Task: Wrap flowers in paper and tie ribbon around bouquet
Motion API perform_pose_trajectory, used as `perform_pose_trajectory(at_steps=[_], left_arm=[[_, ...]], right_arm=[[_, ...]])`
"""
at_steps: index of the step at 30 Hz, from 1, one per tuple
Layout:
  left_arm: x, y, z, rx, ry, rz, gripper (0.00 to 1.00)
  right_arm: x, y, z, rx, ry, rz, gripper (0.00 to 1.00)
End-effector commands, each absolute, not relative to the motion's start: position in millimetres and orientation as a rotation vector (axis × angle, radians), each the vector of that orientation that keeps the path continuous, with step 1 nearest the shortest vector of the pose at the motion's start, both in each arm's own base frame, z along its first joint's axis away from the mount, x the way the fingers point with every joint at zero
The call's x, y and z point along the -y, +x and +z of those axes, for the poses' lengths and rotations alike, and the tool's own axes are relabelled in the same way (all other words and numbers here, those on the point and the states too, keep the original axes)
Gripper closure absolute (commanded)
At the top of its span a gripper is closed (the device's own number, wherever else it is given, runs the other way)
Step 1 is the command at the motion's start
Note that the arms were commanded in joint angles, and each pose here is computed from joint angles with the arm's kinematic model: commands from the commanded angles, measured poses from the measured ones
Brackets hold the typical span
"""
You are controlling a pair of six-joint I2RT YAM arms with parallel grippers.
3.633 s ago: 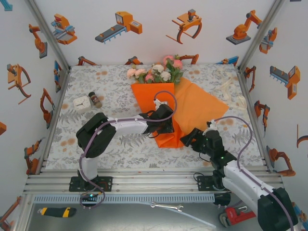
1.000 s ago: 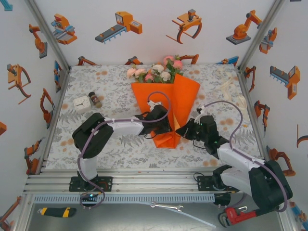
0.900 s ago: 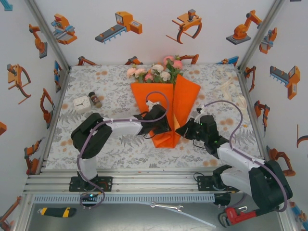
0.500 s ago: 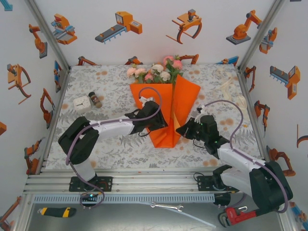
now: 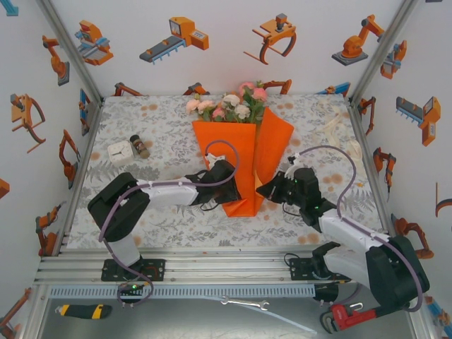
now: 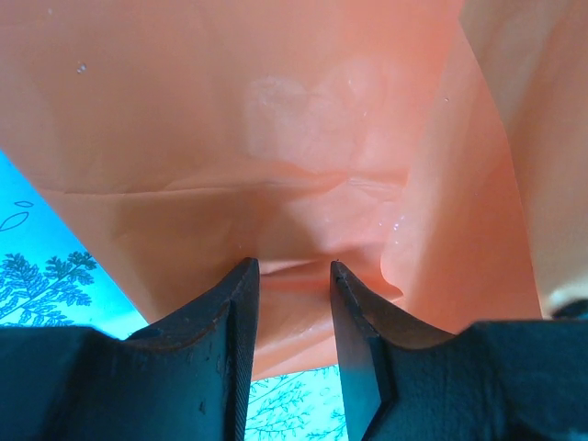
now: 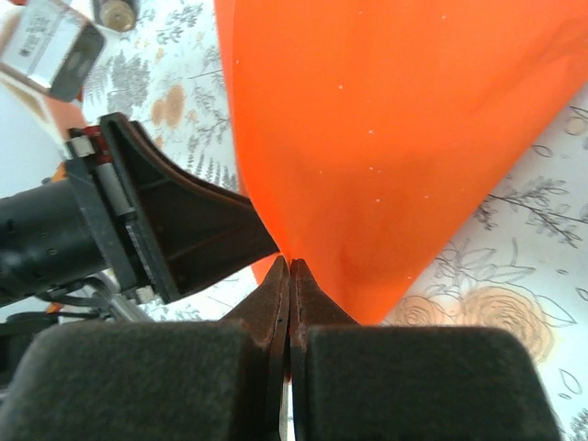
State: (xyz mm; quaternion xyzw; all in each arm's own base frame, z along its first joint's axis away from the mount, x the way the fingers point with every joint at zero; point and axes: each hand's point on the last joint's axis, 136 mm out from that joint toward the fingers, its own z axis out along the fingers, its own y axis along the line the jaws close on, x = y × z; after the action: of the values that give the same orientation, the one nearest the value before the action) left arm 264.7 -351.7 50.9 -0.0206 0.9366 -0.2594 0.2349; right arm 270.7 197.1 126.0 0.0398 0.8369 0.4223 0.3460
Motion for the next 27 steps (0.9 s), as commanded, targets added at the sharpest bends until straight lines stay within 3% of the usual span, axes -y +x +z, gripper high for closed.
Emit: perform_pose_trajectory(at_steps=[1, 7, 8, 11, 15, 18, 27], left_arm=[[345, 259, 31, -2.603, -0.093, -0.675, 0.61], [341, 260, 31, -2.599, -0.091, -0.648, 0.61], [341, 260, 32, -2.596, -0.091, -0.646, 0.61], [339, 261, 33, -2.592, -0.095, -0.637, 0.61], [338, 260, 35, -2.59, -0.098, -0.637, 0.61], [338, 260, 37, -2.588, -0.103, -0.641, 0.61], [320, 255, 71, -2.554, -0.241, -0.701, 0.6]], right_arm=[[-223, 275, 166, -2.06, -0.006, 1.223, 1.0], [-261, 262, 146, -2.163, -0.179, 1.3, 0.99], [-264, 261, 140, -2.189, -0.189, 1.304, 0.94], [-268, 262, 123, -2.257, -0.193, 1.304, 0.67], [-271, 259, 111, -2.295, -0.208, 1.318, 0.62], [-271, 258, 102, -2.321, -0.221, 1.311, 0.63], [-260, 258, 76, -2.375, -0.196, 1.227, 0.89]])
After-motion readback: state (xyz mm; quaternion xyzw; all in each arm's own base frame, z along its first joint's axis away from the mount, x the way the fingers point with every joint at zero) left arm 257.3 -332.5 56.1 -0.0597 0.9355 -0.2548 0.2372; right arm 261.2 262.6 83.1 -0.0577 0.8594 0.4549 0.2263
